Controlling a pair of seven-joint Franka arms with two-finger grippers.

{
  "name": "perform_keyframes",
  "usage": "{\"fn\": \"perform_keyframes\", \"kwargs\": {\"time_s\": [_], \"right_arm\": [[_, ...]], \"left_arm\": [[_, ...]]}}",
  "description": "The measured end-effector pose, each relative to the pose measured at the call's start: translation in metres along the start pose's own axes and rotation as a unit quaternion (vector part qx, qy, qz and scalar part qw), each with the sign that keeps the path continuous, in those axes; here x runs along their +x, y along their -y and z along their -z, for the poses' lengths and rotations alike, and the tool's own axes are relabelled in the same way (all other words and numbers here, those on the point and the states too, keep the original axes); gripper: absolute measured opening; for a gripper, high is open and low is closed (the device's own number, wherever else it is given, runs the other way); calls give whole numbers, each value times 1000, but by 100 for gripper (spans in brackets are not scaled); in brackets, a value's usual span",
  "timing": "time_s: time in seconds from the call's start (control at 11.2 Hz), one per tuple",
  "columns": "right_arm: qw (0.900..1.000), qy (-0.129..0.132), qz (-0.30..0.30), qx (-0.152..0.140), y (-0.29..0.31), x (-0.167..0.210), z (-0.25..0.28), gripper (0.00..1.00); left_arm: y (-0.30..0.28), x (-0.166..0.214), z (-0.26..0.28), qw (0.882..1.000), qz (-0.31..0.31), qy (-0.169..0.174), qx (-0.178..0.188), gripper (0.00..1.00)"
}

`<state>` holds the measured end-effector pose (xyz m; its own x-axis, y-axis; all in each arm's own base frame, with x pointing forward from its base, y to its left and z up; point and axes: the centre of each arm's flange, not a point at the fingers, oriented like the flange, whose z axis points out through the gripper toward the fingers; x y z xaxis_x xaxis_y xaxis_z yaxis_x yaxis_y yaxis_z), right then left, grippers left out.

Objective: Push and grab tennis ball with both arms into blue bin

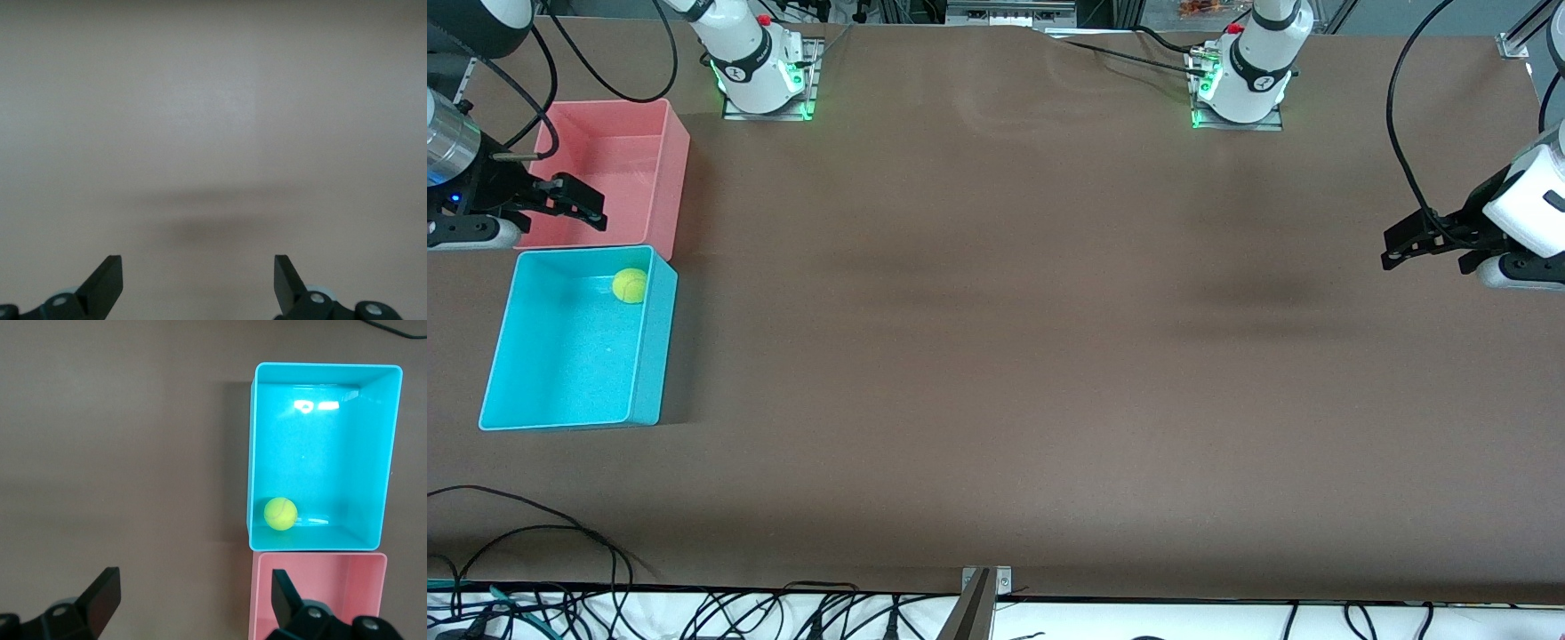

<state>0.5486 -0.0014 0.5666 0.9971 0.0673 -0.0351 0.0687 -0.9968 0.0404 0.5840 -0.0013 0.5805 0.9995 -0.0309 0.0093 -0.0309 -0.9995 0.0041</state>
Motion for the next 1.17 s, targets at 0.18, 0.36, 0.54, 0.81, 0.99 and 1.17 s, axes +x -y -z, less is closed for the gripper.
{"fn": "perform_keyframes", "kwargs": {"time_s": [0.18,0.36,0.54,0.81,0.99,1.17], "right_arm": [[1000,-9,4,8,5,0,9,100],[1000,-17,5,17,-1,-1,20,100],[1000,-19,5,24,-8,-1,22,100],[999,-26,-28,26,-8,-1,31,100],[999,-27,-34,26,-8,-1,33,100],[999,-27,-34,26,-8,-1,33,100]], "left_arm": [[0,0,0,1000,0,0,0,100],[0,0,0,1000,0,0,0,100],[0,0,0,1000,-1,-1,0,100],[0,0,0,1000,-1,0,0,100],[0,0,0,1000,-2,0,0,100],[0,1,-2,1000,-2,1,0,100]]}}
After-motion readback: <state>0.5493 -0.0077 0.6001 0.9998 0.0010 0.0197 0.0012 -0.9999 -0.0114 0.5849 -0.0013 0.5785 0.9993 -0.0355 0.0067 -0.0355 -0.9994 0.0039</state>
